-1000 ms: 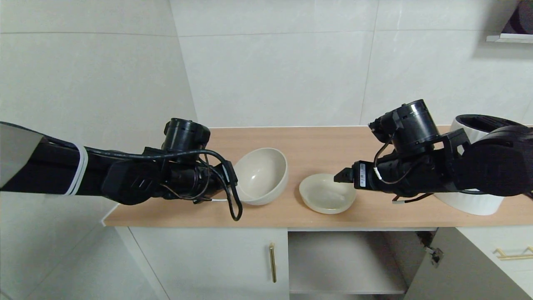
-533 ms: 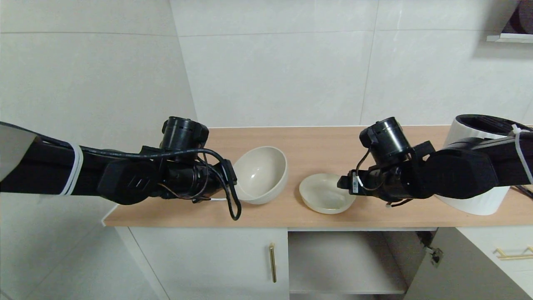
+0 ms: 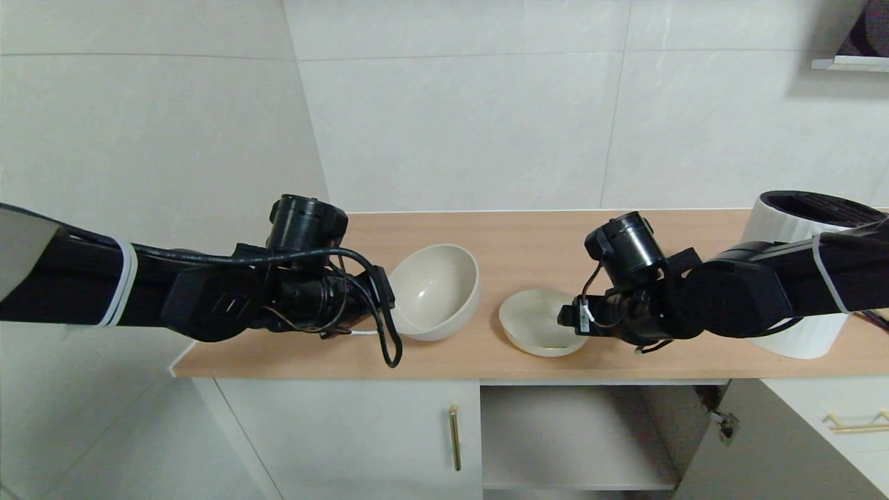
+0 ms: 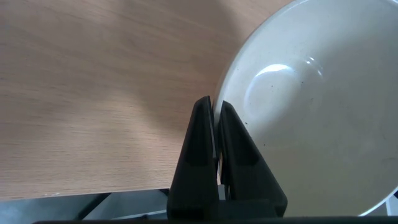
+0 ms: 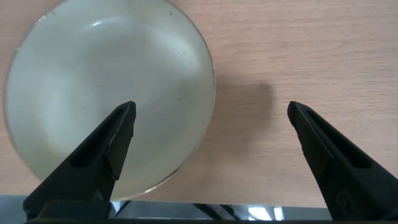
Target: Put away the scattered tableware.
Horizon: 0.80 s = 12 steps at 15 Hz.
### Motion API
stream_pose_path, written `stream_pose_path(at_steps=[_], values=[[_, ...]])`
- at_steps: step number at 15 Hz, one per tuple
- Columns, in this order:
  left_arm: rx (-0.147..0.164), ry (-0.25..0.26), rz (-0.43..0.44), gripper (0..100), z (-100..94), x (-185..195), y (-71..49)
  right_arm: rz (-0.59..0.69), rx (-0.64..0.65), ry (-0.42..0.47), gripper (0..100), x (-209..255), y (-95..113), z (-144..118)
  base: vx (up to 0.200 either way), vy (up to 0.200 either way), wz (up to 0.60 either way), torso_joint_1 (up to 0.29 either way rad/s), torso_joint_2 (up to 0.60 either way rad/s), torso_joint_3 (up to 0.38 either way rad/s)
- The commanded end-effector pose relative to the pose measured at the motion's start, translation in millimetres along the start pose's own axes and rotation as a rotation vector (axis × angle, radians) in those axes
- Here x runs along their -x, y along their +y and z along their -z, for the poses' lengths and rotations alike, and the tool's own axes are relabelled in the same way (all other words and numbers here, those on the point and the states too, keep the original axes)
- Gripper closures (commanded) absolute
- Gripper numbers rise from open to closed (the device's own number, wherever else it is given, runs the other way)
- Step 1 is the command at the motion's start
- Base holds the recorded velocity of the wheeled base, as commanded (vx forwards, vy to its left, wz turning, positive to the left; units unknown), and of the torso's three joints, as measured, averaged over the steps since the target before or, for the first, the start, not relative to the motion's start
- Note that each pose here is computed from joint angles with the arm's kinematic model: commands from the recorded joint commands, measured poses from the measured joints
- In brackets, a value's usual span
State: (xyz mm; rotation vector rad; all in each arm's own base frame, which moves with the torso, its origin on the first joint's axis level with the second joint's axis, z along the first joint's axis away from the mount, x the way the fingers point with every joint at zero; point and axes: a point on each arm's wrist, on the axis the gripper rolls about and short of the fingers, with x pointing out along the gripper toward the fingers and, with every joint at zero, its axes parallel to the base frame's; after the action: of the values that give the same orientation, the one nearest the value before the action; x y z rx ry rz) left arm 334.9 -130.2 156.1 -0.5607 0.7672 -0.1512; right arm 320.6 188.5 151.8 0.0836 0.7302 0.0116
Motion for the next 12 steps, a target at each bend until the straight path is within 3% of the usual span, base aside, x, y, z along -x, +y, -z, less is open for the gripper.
stream_pose_path(at_steps=[1,3,4,12], values=[[0.000,-0.001,0.000,100,0.2,0.4,0.0,0.003,0.002,0.009,0,-5.1,1.6,1.7,0.000,0.000,0.00,0.000,0.00,0.000],[0.001,-0.003,0.000,100,-0.4,1.0,0.2,0.004,0.001,0.011,0,-6.6,1.6,1.7,0.000,0.000,0.00,0.000,0.00,0.000],[0.001,-0.003,0.000,100,-0.4,1.0,0.2,0.000,0.003,0.013,100,-6.4,2.1,2.1,0.000,0.000,0.00,0.000,0.00,0.000],[0.001,0.001,-0.003,100,-0.5,2.7,0.0,-0.005,0.001,0.015,100,-4.5,1.2,1.1,0.000,0.000,0.00,0.000,0.00,0.000]])
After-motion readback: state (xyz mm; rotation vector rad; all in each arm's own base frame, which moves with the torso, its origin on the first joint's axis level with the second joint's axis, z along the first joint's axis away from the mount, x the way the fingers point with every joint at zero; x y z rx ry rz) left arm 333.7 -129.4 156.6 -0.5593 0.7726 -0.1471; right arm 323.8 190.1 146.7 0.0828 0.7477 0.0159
